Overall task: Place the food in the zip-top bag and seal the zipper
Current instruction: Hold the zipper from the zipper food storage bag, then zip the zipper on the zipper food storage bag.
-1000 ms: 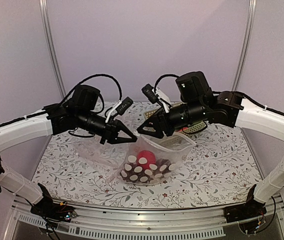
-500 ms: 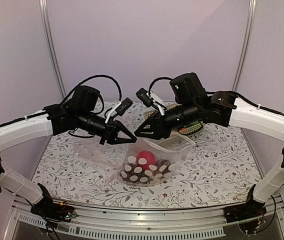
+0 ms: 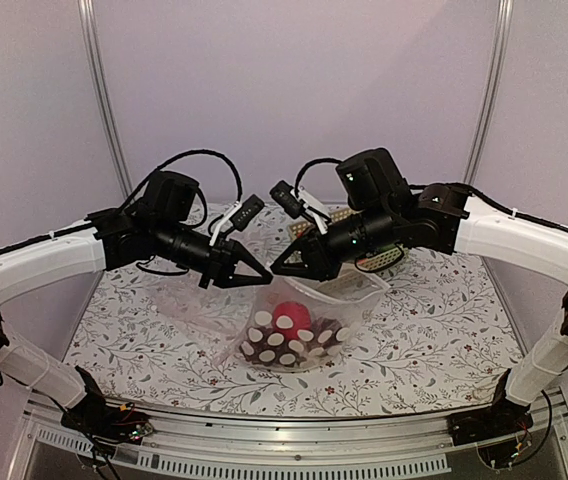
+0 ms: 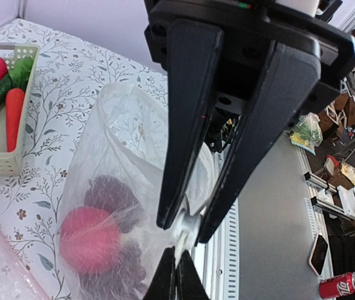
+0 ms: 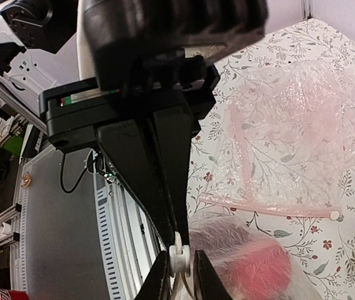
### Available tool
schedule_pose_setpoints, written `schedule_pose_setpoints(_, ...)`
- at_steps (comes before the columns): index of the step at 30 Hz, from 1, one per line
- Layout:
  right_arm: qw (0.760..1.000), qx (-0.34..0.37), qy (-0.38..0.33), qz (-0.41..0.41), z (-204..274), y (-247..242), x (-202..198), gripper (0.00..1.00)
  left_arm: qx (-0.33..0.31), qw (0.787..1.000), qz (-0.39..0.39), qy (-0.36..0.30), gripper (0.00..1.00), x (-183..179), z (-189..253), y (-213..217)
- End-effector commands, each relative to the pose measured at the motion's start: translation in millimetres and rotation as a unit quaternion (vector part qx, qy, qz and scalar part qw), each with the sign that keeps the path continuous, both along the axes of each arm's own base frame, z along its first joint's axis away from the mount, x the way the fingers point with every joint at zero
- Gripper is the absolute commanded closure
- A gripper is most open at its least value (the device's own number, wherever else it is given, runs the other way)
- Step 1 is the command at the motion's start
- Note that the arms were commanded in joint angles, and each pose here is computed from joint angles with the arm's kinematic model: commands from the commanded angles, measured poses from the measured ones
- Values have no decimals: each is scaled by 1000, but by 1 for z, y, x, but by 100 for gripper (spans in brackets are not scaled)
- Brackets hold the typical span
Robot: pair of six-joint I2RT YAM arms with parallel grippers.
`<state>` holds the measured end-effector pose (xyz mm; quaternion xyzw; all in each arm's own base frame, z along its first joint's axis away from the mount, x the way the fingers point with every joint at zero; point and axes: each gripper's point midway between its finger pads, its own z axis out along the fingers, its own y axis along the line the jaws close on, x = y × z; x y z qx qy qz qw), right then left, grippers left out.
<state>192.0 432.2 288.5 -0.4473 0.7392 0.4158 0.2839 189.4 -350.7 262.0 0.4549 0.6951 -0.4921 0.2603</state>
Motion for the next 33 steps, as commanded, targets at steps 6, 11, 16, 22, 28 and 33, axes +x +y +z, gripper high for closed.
schedule_pose_setpoints(6,1000,-12,3,-2,-7,1,1,96,-14,1000,13,-8,100,9,5,5)
schedule_pose_setpoints(11,1000,-15,-3,-5,-7,-1,2,98,-17,1000,25,-3,100,15,6,8)
schedule_pose_setpoints(16,1000,-23,-8,-12,-8,-5,3,98,-22,999,40,2,100,23,7,11)
schedule_pose_setpoints(22,999,-37,-11,-18,-13,-10,4,99,-24,998,50,4,100,29,7,14)
schedule_pose_setpoints(28,998,-45,-17,-28,-15,-15,7,99,-25,998,58,4,100,33,8,18)
schedule_pose_setpoints(33,998,-46,-22,-35,-13,-18,7,99,-27,997,67,2,100,37,8,21)
